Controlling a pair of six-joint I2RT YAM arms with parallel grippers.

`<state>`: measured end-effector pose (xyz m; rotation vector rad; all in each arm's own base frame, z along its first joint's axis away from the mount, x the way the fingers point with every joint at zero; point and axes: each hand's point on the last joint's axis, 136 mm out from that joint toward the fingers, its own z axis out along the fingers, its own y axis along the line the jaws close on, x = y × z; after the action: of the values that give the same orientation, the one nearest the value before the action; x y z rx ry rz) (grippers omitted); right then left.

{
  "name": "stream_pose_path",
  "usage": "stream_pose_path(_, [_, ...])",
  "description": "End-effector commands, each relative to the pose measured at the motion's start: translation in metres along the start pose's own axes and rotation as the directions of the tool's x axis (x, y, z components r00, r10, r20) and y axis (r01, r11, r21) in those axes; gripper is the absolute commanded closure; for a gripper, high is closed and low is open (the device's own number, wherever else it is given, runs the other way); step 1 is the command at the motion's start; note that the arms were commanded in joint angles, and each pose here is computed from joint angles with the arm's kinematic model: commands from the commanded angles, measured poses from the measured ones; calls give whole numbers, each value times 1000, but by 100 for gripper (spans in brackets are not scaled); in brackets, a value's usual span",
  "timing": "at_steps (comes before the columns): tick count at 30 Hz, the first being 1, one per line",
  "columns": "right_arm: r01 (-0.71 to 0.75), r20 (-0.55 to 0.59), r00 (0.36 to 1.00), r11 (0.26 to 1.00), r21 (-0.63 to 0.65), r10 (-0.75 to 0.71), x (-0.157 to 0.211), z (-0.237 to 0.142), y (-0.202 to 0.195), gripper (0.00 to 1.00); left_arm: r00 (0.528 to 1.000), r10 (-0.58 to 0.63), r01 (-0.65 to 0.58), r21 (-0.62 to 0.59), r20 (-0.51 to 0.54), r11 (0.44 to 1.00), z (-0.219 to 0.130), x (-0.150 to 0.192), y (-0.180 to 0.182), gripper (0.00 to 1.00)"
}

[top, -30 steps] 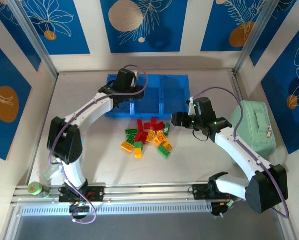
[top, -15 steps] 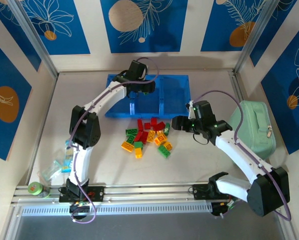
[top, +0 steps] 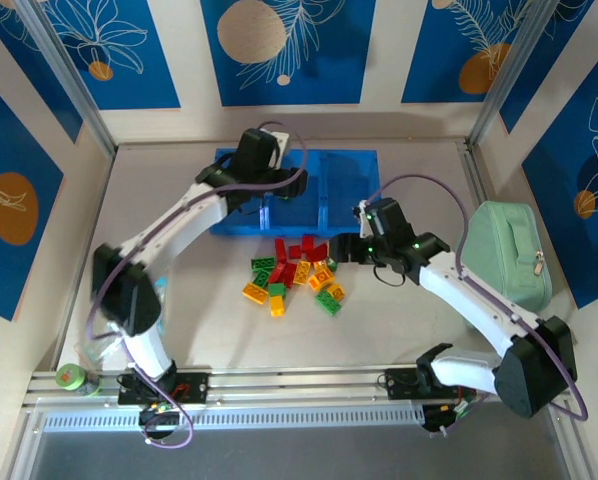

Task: Sort the legos into containers by color
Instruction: Place the lego in the container, then pick up the lego from the center of the table.

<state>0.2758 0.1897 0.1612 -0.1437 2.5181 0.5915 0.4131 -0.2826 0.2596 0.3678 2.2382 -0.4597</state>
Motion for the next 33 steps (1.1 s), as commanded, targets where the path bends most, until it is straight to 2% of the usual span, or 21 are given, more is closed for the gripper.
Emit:
stream_pose_path(1, [2, -24, 1000, 999, 46, -1, -2, 6, 5, 27, 997, -43, 43, 2, 71, 999, -28, 14, 6, 21])
stream_pose_path(5, [20, -75, 997, 998, 65, -15, -1, 25, 19, 27, 994, -95, 95, 4, 60, 995, -49, 60, 19, 21])
stream_pose_path(10, [29, -183, 983, 986, 164, 2, 3, 60, 23, 31, 991, -129, 130, -47, 24, 990, -68, 120, 41, 21])
stream_pose_path(16, [44, -241, 970, 962, 271, 23, 1, 95, 22, 32, 986, -168, 167, -78, -10, 983, -87, 168, 57, 22])
stream_pose_path(22, [53, -252, 967, 939, 340, 36, -9, 123, 20, 36, 979, -201, 198, -88, -20, 976, -94, 194, 65, 22])
stream_pose_path(33, [54, -255, 965, 911, 408, 57, -12, 157, 11, 42, 979, -204, 202, -108, -14, 973, -100, 203, 71, 22])
